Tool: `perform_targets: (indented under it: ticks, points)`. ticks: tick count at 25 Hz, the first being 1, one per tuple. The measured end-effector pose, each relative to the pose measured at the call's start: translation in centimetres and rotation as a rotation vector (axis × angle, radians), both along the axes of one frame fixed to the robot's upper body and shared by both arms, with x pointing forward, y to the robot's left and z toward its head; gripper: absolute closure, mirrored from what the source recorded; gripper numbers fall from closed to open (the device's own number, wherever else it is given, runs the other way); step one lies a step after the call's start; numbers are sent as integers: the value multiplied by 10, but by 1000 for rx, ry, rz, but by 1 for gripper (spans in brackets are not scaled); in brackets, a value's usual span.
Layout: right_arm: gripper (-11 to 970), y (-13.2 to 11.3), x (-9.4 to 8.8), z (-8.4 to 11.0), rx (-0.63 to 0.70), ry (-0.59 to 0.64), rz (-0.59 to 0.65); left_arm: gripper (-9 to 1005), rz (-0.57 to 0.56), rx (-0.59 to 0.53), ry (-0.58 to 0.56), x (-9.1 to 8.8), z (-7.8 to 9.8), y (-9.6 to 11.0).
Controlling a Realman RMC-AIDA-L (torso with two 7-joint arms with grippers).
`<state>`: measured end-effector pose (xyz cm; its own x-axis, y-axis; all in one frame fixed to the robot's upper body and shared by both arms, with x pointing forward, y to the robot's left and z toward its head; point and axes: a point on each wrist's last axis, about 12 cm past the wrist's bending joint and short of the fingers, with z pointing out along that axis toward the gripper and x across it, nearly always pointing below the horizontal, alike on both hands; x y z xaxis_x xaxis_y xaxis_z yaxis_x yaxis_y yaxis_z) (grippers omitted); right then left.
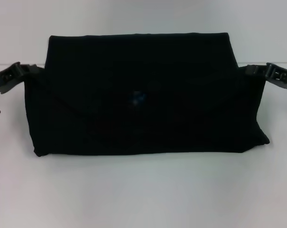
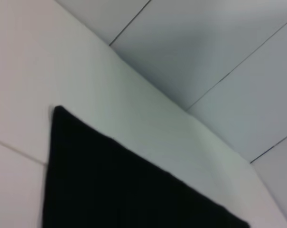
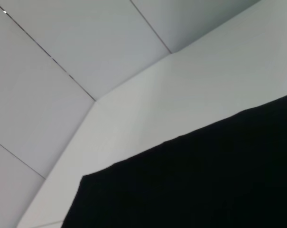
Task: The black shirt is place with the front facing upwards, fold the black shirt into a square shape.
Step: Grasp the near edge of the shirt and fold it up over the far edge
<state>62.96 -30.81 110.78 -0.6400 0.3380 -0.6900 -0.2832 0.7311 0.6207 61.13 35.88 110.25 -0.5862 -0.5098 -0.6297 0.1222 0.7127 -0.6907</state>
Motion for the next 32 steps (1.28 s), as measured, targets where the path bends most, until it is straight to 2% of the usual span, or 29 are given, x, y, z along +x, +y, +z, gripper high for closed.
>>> perform_targets:
  ticks: [5,9,14,20,23,25,28,29,32]
  points:
    - [856,9,6,-10,-81,14,-35,953,19,65,35,2,-14,-11]
    - [851,25,12,-20,-216,-17,-37,951,42,116,47,6,-25,-26]
    - [845,32,14,-23,-272,-30,-33,948,69,134,56,7,-31,-32]
    - [596,21,12,-24,-269,-29,-69,915,129,162,82,4,-40,-26]
    - [446,9,9,-22,-225,-31,-100,718,144,167,94,0,-42,-18]
    - [346,-1,4,-21,-170,-39,-127,627,154,163,100,-3,-42,-9]
    - [277,-15,-5,-16,-73,-83,-147,490,142,143,101,-9,-38,3]
    - [254,-20,-10,-15,-43,-108,-146,456,112,121,98,-13,-34,12]
    - [209,-33,-26,-13,10,-185,-138,353,47,87,91,-21,-26,20]
